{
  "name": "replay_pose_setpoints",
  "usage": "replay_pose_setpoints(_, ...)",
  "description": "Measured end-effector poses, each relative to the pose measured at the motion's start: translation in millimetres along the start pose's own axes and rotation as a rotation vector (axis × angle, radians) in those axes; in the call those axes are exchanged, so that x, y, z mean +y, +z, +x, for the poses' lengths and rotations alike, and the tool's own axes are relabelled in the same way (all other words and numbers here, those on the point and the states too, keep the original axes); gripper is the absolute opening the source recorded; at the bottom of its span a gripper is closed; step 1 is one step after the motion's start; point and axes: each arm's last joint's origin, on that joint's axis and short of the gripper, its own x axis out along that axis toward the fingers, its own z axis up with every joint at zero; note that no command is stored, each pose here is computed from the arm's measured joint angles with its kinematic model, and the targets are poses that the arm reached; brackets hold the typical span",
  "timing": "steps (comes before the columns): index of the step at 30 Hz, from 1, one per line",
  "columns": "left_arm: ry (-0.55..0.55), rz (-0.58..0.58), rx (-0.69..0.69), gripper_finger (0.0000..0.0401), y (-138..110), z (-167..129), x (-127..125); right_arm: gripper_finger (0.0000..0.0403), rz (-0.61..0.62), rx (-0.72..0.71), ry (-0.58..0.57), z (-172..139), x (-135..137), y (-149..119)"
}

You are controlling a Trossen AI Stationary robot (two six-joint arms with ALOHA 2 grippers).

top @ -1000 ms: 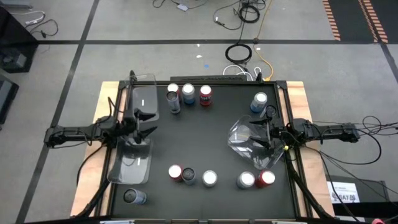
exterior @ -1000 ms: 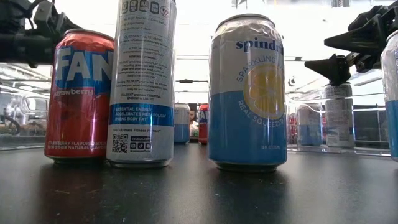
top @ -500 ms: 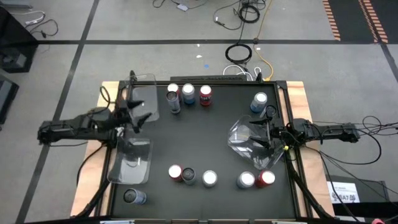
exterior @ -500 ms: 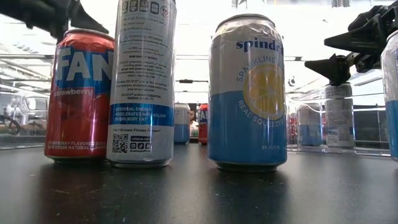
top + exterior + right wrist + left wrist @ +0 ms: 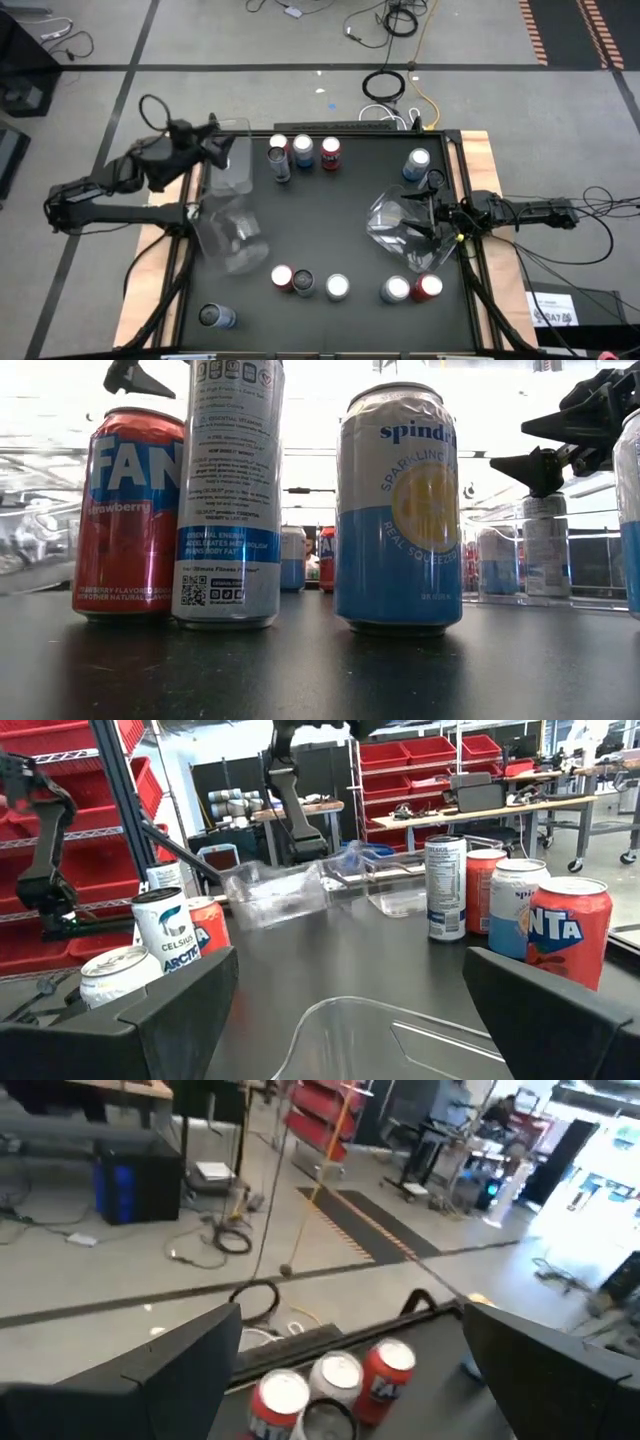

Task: Sort soda cans
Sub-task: Move the bottom left transparent bin to the center of the table

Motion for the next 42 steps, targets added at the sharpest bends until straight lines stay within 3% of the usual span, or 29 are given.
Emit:
replay_pose_setpoints(5,-0.034,-0.017,0.115,0.0389,-10,21,-15,0.0382,0.0,0.0,0.0,0,0,0)
replay_pose_setpoints(8,-0.112,-0.066,0.183,0.0389,-14,27,-21,0.0382,0.0,0.0,0.0,0,0,0)
replay_pose_setpoints(12,-0.198,-0.036,0.289,0.0389,-23,27,-28,0.0382,0.0,0.0,0.0,0,0,0)
replay_pose_setpoints(15,-0.232,-0.03,0.271,0.0389,-21,19,-29,0.0382,0.0,0.0,0.0,0,0,0)
replay_pose_setpoints(19,-0.336,-0.018,0.138,0.0389,-5,2,-28,0.0382,0.0,0.0,0.0,0,0,0)
replay_pose_setpoints(28,-0.409,0.031,0.001,0.0389,12,-55,16,0.0382,0.0,0.0,0.0,0,0,0)
replay_pose_setpoints(35,-0.421,-0.002,-0.053,0.0389,8,-87,51,0.0382,0.0,0.0,0.0,0,0,0)
replay_pose_setpoints(42,-0.476,-0.033,-0.073,0.0389,-11,-97,70,0.0382,0.0,0.001,0.0,0,0,0)
